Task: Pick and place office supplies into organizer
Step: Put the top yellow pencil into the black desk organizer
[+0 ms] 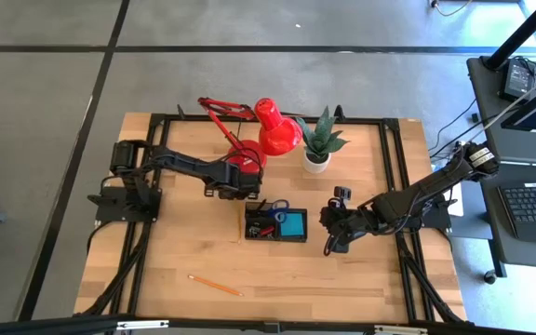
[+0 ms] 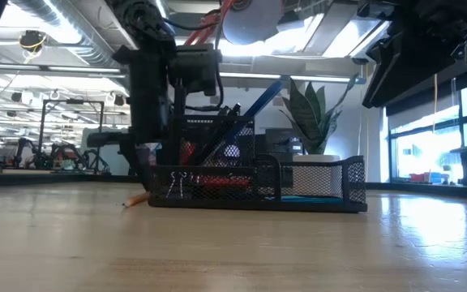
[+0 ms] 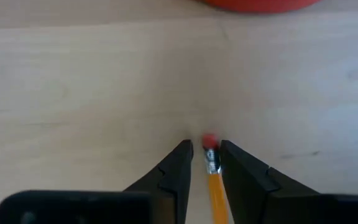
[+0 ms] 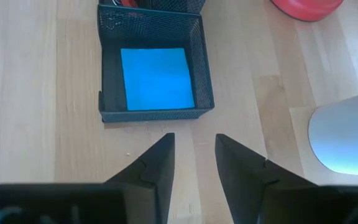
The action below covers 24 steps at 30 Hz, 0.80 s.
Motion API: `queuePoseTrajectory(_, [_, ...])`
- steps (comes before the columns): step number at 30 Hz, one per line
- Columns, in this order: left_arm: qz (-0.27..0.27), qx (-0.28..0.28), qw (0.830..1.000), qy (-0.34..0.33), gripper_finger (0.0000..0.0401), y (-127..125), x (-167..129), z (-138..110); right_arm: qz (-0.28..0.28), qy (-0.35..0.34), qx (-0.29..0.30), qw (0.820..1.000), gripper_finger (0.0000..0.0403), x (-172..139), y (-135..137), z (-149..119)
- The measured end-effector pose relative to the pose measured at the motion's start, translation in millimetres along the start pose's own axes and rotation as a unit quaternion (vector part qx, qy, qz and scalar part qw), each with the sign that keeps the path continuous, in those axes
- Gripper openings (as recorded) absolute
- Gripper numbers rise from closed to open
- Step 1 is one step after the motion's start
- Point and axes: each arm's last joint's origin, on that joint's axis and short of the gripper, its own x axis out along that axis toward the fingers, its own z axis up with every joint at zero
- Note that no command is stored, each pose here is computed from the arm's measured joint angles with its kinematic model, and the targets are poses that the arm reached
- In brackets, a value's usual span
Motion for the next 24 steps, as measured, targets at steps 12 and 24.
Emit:
queuePoseTrajectory(12, [0.022,-0.006,0.999,0.037,0.0072,4.7,-0.4,-3.9,0.0,0.0,0.001,1.0,0.012,0.0,0.0,0.0])
queuePoseTrajectory(24, [0.054,0.012,0.992,0.117,0.0071,12.6,-1.1,-2.8,0.0,0.0,0.0,1.0,0.0119,0.0,0.0,0.0])
